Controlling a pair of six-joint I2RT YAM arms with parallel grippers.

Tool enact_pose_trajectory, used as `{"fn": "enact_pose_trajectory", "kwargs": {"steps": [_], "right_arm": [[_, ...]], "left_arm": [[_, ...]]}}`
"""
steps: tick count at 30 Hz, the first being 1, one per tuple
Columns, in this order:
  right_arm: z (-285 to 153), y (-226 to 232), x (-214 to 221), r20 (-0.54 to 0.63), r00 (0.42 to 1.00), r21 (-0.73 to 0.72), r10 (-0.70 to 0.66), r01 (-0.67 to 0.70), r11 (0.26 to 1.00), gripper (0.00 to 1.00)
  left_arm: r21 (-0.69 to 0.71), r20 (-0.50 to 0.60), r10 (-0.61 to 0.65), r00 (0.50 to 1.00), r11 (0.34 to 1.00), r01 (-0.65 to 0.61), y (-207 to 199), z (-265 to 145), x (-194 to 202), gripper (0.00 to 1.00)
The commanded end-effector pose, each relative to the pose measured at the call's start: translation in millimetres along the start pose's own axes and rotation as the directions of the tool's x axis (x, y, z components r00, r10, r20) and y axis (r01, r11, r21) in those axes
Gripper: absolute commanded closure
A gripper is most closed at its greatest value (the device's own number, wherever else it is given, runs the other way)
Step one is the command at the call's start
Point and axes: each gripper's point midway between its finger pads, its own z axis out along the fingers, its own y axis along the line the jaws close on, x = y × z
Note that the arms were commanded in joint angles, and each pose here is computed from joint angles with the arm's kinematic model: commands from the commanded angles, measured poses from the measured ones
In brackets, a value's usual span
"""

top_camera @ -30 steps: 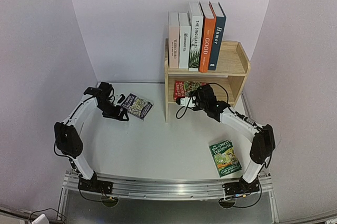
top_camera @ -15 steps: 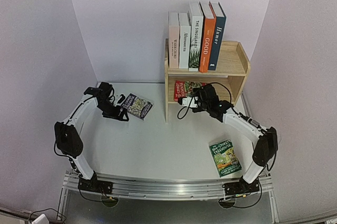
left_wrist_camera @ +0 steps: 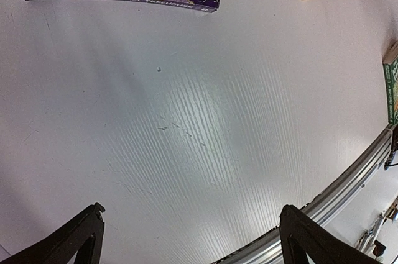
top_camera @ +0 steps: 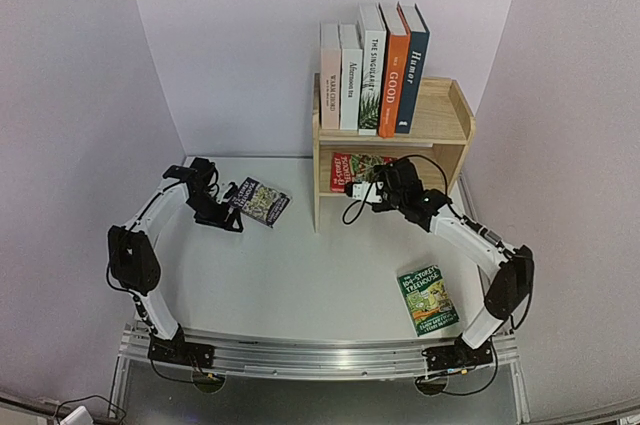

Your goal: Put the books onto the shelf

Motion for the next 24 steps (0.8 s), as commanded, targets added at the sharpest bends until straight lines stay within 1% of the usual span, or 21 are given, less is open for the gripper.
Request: {"fn": "enact_pose_trajectory", "kwargs": {"steps": [1, 12, 24], "right_arm": [[-1.1, -4.2, 12.8, -0.033, 0.999, 0.006, -0.002, 0.002, 1.000, 0.20], [10.7, -3.2, 25.5, -0.068, 0.998, -0.003, 0.012, -0.012, 1.000, 0.20], [20.9, -11.2, 22.0, -0.070, 0.996, 0.013, 0.048, -0.047, 0.999, 0.20]], "left_arm": [[-0.026, 0.056, 0.038, 0.998, 0.999, -0.037, 1.0, -14.4, -16.2, 0.02], [-0.031, 0.066, 0.038, 0.997, 0.999, -0.036, 2.2, -16.1, -17.7, 0.02], [-0.027, 0.063, 0.033, 0.997, 0.999, -0.031, 2.1, -15.6, -16.7, 0.02]]}}
